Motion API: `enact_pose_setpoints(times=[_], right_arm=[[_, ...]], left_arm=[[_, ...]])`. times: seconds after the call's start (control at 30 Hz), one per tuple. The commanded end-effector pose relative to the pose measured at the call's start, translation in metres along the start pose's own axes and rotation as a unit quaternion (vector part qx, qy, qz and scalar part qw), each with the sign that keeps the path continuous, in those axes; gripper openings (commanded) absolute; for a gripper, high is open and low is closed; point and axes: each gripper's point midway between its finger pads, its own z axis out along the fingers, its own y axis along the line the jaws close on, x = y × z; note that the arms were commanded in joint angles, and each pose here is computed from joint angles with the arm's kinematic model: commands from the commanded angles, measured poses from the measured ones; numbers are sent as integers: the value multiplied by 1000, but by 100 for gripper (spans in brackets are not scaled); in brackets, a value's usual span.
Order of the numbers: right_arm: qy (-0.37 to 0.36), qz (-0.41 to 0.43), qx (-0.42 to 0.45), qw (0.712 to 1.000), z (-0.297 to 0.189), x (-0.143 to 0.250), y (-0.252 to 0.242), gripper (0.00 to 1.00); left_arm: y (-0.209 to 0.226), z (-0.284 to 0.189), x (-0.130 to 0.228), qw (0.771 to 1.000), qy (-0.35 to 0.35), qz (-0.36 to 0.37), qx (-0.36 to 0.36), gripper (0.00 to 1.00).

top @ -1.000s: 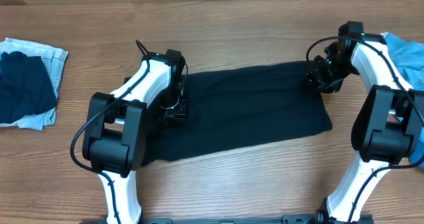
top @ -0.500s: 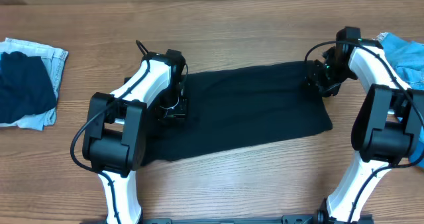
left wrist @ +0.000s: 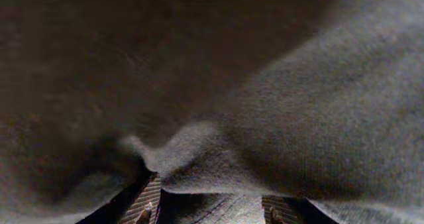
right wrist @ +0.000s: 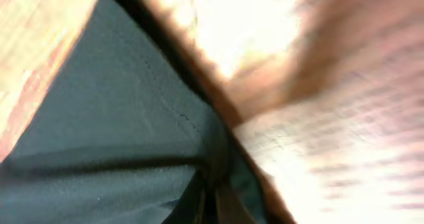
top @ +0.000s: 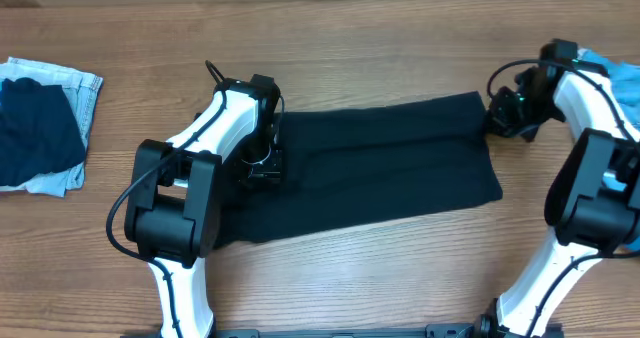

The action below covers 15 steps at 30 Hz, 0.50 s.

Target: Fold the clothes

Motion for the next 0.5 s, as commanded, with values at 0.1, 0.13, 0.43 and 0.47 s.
enact_pose_setpoints(times=[0.1,0.13,0.43,0.47], right_arm=[[-26,-45,3,999,-18,-9,5,38],[-28,-44,7,999,-18,-10,4,42],[-92,-71,-45,992,-29,-43,29,32],[-100,-78,-63,990,-32,-47,37,22]], left_arm=[[3,20,11,999,32,-10,-4,54],[3,20,12,999,32,-10,-4,54],[3,20,13,999,34,-10,-4,56],[4,19,14,999,36,-10,-5,56]])
